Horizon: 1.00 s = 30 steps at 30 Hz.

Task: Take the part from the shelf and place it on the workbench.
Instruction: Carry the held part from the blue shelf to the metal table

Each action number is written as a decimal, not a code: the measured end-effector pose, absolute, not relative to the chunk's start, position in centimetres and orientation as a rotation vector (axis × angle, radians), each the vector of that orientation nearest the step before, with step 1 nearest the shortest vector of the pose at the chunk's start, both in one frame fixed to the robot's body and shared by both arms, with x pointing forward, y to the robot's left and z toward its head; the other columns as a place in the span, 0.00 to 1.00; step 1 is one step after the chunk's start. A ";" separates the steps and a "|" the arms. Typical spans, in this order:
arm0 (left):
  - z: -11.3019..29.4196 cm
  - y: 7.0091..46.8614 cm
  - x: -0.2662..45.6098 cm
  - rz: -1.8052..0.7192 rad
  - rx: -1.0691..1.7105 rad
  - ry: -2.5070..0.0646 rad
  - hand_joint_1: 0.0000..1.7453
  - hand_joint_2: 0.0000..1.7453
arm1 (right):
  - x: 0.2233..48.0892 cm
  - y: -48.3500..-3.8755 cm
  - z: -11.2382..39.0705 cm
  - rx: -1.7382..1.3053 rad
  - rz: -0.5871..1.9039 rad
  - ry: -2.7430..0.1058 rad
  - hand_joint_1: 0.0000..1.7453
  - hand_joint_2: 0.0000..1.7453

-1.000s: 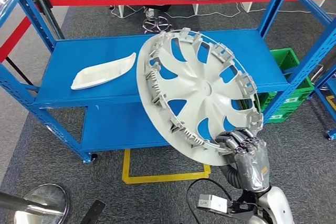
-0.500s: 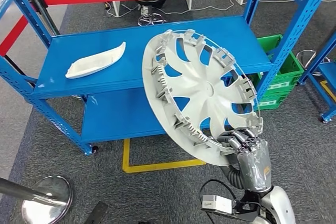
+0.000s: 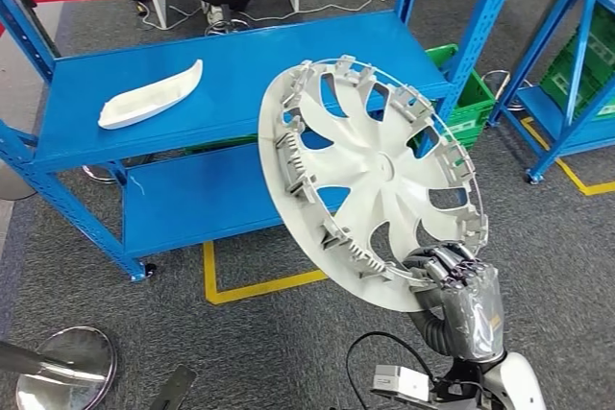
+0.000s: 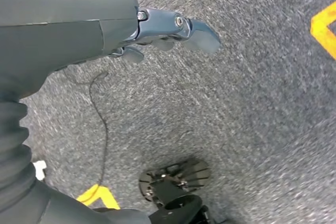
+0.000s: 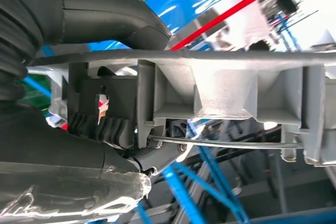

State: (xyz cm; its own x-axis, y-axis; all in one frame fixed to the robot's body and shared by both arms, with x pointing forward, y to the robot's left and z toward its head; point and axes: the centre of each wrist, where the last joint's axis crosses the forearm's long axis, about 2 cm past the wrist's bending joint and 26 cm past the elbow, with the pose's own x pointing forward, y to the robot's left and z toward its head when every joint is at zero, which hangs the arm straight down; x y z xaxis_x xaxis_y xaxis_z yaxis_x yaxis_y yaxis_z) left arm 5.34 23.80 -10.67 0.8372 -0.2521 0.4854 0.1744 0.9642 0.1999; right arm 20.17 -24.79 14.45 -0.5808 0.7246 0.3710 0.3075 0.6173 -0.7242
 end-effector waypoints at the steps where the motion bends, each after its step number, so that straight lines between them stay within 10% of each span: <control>1: -10.7 23.8 5.3 -0.228 0.151 -0.531 0.00 1.00 | 20.2 -24.8 14.4 -0.807 0.804 -2.171 1.00 1.00; 30: -10.6 23.6 5.4 -0.265 0.144 -0.548 0.00 1.00 | 19.5 -25.3 14.2 -0.824 0.794 -2.152 1.00 1.00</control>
State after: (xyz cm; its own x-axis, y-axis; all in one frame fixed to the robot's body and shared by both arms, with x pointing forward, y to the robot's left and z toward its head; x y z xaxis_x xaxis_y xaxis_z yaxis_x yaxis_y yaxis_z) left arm 5.37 23.58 -10.64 0.8206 -0.2862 0.4947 0.2098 0.9560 0.2050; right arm 19.46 -25.35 14.24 -0.5607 0.7370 0.3773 0.3152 0.6114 -0.7258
